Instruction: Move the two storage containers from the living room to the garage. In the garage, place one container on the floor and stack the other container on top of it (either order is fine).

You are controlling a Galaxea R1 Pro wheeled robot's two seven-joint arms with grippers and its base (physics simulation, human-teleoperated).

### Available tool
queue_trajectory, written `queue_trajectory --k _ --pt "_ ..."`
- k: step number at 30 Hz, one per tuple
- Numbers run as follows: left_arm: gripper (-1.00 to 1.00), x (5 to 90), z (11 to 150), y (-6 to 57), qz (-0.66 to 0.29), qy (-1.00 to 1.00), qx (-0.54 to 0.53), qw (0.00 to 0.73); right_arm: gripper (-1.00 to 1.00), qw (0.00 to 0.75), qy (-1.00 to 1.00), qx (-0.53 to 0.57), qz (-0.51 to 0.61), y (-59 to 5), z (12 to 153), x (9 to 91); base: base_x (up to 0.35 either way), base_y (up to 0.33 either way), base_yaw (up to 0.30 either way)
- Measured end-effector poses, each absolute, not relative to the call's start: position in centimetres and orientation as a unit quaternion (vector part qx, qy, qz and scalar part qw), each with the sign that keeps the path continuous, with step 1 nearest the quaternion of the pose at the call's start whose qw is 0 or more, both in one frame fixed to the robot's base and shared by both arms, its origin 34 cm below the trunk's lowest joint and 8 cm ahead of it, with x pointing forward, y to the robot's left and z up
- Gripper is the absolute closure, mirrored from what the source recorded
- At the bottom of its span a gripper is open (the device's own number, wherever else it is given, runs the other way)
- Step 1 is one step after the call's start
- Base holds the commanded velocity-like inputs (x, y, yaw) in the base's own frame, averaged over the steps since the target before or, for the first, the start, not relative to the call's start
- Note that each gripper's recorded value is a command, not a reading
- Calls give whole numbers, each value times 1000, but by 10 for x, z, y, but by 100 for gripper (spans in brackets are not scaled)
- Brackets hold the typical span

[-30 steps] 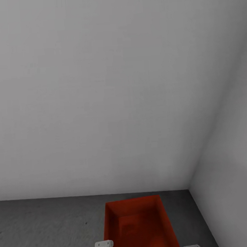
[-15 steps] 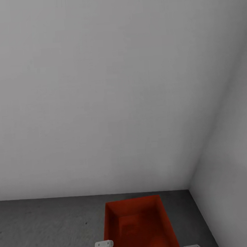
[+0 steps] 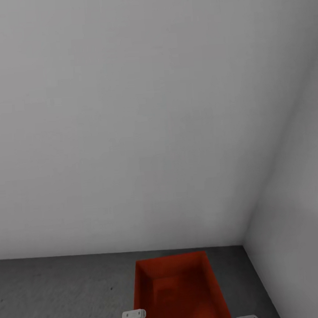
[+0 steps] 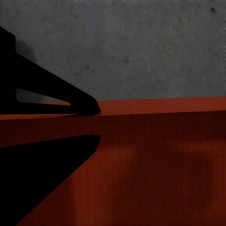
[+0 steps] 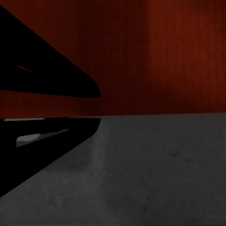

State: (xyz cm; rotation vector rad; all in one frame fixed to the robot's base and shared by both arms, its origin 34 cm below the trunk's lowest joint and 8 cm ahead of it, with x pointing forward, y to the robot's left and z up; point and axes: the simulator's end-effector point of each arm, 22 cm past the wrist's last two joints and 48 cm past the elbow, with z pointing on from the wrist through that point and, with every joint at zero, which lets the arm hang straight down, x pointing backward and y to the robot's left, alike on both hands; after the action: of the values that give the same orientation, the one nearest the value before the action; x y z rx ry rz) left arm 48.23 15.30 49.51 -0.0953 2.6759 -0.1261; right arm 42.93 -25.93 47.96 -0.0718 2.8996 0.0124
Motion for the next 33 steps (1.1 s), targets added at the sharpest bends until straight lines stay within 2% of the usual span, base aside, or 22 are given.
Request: queue_trajectory --k 33 --pt "100 483 506 153 -46 972 -34 228 100 120 992 -24 4 -259 490 430 0 0 0"
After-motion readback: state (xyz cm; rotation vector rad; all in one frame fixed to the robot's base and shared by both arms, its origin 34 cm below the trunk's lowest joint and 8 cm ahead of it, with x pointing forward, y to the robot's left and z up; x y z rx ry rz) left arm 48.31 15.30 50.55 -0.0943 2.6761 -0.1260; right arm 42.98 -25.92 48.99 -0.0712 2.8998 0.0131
